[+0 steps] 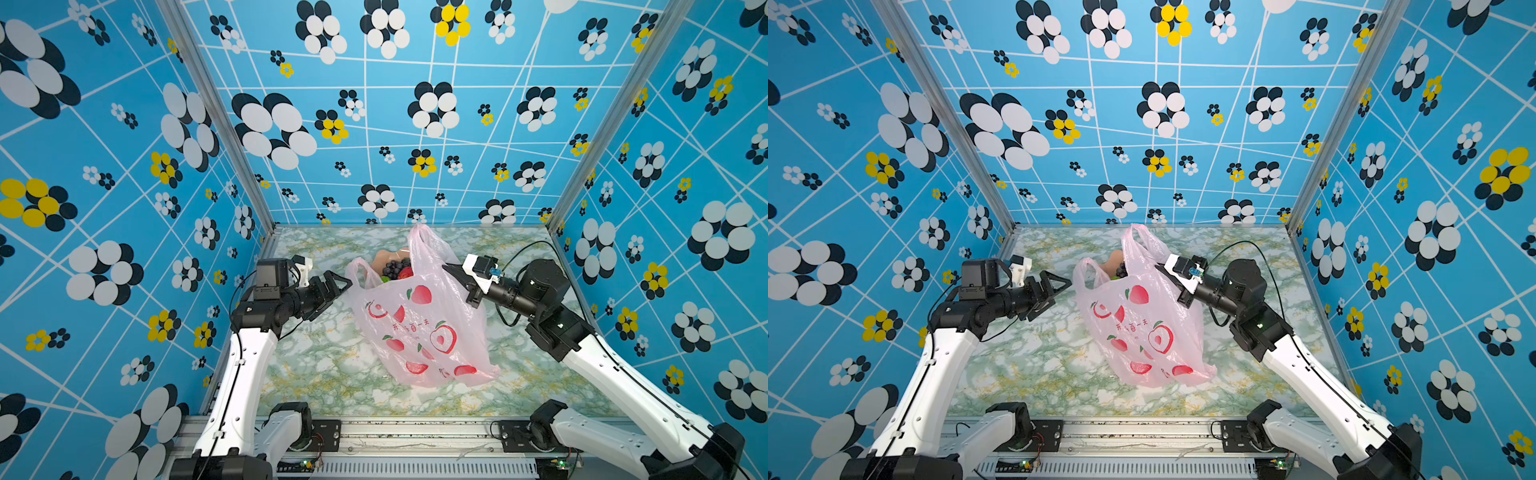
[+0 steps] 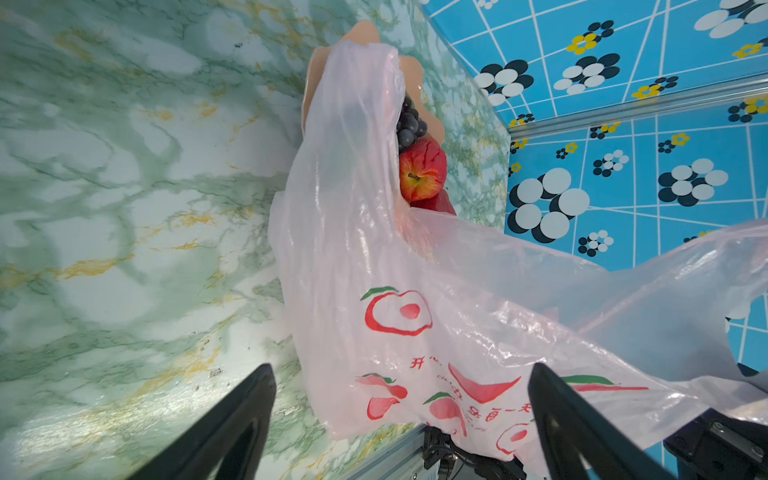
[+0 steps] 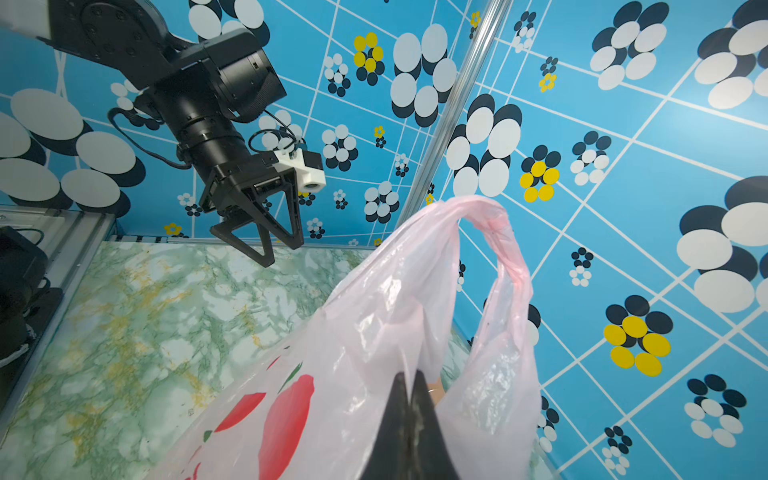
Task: Place the fruits into the plastic bag
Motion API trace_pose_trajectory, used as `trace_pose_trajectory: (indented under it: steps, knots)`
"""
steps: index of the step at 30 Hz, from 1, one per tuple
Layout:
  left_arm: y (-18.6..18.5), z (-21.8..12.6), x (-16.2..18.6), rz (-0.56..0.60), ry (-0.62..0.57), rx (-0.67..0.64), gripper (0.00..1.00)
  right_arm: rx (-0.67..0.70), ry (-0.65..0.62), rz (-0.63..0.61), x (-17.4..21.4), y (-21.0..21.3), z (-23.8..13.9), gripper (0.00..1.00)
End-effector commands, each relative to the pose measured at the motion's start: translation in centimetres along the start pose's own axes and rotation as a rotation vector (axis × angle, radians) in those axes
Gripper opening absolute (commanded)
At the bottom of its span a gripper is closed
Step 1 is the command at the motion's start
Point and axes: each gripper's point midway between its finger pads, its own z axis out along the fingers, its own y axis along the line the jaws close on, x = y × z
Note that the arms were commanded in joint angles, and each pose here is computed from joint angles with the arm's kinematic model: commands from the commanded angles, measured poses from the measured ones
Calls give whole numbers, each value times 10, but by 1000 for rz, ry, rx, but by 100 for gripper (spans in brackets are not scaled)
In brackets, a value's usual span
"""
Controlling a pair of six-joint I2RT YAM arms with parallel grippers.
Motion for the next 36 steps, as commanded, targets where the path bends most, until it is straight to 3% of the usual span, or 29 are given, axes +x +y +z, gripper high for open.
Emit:
trace_pose_trajectory:
  steps: [1,6,18,25,26,30,33,34,36]
  knots:
    - [5,17,-3,0,10,4,96,-26,-42,-22,-19,5,-7,0]
    - [4,34,-22,28,5,2,96,-40,-79,-4,-32,6,-12,0]
    - [-18,100,-57,154,160,44,94,-98,-120,28,-47,19,-23,0]
    - [-28,124,-65,184,218,95,87,-107,-121,41,-48,22,-26,0]
    - [-30,126,-64,185,226,103,83,-107,-121,41,-48,22,-26,0]
    - [-34,130,-61,158,256,122,47,-100,-109,46,-42,22,-25,0]
    - [-31,126,-60,167,245,98,7,-92,-92,64,-33,22,-22,0]
    - [-31,122,-60,177,233,88,0,-81,-84,74,-29,21,-21,0]
    - [-36,113,-60,198,217,84,0,-56,-62,108,-20,19,-20,0]
